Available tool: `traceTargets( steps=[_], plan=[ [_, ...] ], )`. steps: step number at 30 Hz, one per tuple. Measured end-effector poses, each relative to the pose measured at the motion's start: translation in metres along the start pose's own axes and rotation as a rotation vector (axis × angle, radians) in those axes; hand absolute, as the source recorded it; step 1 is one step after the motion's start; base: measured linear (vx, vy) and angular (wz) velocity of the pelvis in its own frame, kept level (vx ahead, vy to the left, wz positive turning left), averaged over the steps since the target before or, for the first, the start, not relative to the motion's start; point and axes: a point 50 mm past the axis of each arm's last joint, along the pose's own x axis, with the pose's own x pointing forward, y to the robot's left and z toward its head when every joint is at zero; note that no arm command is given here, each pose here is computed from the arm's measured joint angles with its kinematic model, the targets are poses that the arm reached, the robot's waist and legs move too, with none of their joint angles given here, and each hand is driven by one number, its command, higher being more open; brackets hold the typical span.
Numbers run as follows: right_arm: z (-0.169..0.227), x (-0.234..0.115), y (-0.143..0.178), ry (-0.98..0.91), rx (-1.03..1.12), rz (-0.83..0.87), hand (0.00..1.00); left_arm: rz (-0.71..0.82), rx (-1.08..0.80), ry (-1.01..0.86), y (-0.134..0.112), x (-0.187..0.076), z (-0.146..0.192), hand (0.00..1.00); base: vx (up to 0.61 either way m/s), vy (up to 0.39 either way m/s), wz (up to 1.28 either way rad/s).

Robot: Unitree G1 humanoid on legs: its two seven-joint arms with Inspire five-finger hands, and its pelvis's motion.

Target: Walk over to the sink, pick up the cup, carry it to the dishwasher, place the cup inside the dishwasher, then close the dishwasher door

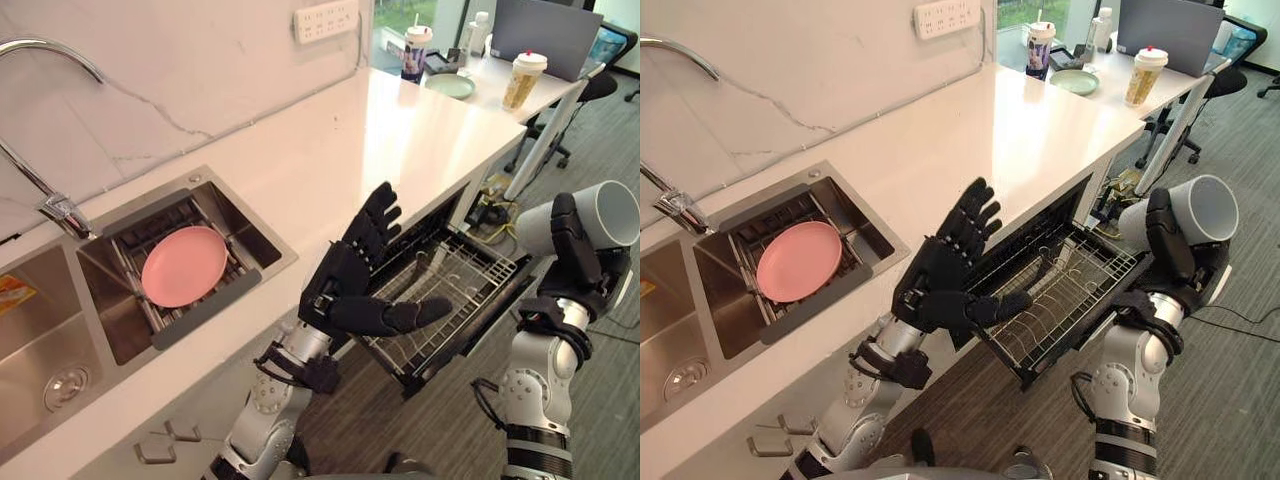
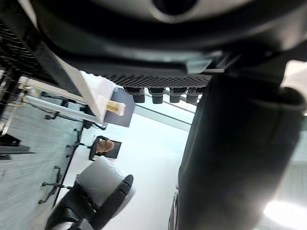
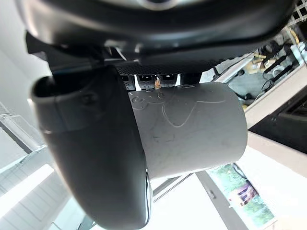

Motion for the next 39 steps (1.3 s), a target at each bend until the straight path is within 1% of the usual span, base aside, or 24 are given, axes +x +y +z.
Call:
traceTargets(
  steps=[1,3,6,8,10,11,14,15,19,22,23,24,27,28,30,31,33,36,38,39],
  plan=[
    [0.0,-0.001,-0.002,0.004,-0.008,0.003,0.0,0.005,-0.002,0.031,0.002,-0.002,-0.006,1.0,-0.06,-0.037,0.13],
    [0.001,-0.003,-0.01,0.007,-0.027,0.007,0.0,0.018,-0.009,0.165,0.005,-0.01,-0.032,1.0,-0.02,-0.024,0.08],
    [0.003,-0.003,-0.018,-0.001,-0.04,-0.008,0.0,0.033,0.007,0.313,0.008,-0.021,-0.058,1.0,0.03,-0.002,0.08],
    [0.003,-0.002,-0.02,0.005,-0.054,0.001,0.0,0.073,0.058,0.429,0.017,-0.038,-0.077,1.0,0.06,0.018,0.03],
    [0.0,-0.003,-0.024,0.021,-0.07,0.003,0.0,0.109,0.102,0.494,0.023,-0.051,-0.086,1.0,0.07,0.007,0.07],
    [-0.004,-0.004,-0.028,0.043,-0.095,0.005,0.0,0.155,0.133,0.545,0.03,-0.061,-0.092,1.0,0.08,0.006,0.08],
    [-0.011,-0.007,-0.033,0.103,-0.172,0.048,0.0,0.25,0.17,0.631,0.042,-0.079,-0.102,1.0,0.03,0.008,0.02],
    [-0.012,-0.008,-0.034,0.118,-0.194,0.063,0.0,0.269,0.179,0.647,0.045,-0.083,-0.103,1.0,0.03,0.002,-0.03],
    [-0.029,-0.013,-0.042,0.269,-0.379,0.179,0.0,0.361,0.261,0.785,0.065,-0.113,-0.114,1.0,0.04,0.02,-0.03],
    [-0.047,-0.02,-0.048,0.363,-0.465,0.207,0.0,0.408,0.264,0.855,0.072,-0.137,-0.117,1.0,0.03,0.023,0.05],
    [-0.048,-0.02,-0.048,0.366,-0.468,0.207,0.0,0.411,0.264,0.858,0.073,-0.138,-0.117,1.0,0.02,0.014,0.15],
    [-0.057,-0.025,-0.055,0.413,-0.518,0.207,0.0,0.447,0.258,0.896,0.076,-0.152,-0.118,1.0,0.01,0.014,0.14],
    [-0.064,-0.027,-0.062,0.454,-0.58,0.201,0.0,0.506,0.248,0.953,0.08,-0.176,-0.119,1.0,0.0,0.017,0.09],
    [-0.064,-0.027,-0.063,0.455,-0.586,0.202,0.0,0.512,0.246,0.959,0.08,-0.178,-0.12,1.0,0.0,0.013,0.11],
    [-0.064,-0.023,-0.065,0.461,-0.618,0.204,0.0,0.551,0.248,1.013,0.08,-0.194,-0.123,1.0,-0.01,0.012,0.2],
    [-0.064,-0.022,-0.065,0.461,-0.628,0.206,0.0,0.575,0.245,1.013,0.081,-0.195,-0.122,1.0,-0.01,0.02,0.23],
    [-0.065,-0.017,-0.065,0.461,-0.659,0.214,0.0,0.638,0.28,1.032,0.085,-0.2,-0.122,1.0,-0.02,0.019,0.18],
    [-0.068,-0.011,-0.062,0.467,-0.666,0.227,0.0,0.786,0.337,1.109,0.1,-0.212,-0.119,1.0,-0.02,0.013,0.15],
    [-0.07,-0.01,-0.057,0.478,-0.699,0.264,0.0,0.935,0.329,1.214,0.111,-0.237,-0.114,1.0,0.0,0.0,0.0],
    [-0.071,-0.01,-0.057,0.484,-0.708,0.27,0.0,0.959,0.328,1.253,0.112,-0.245,-0.114,1.0,0.0,-0.005,0.06]
  ],
)
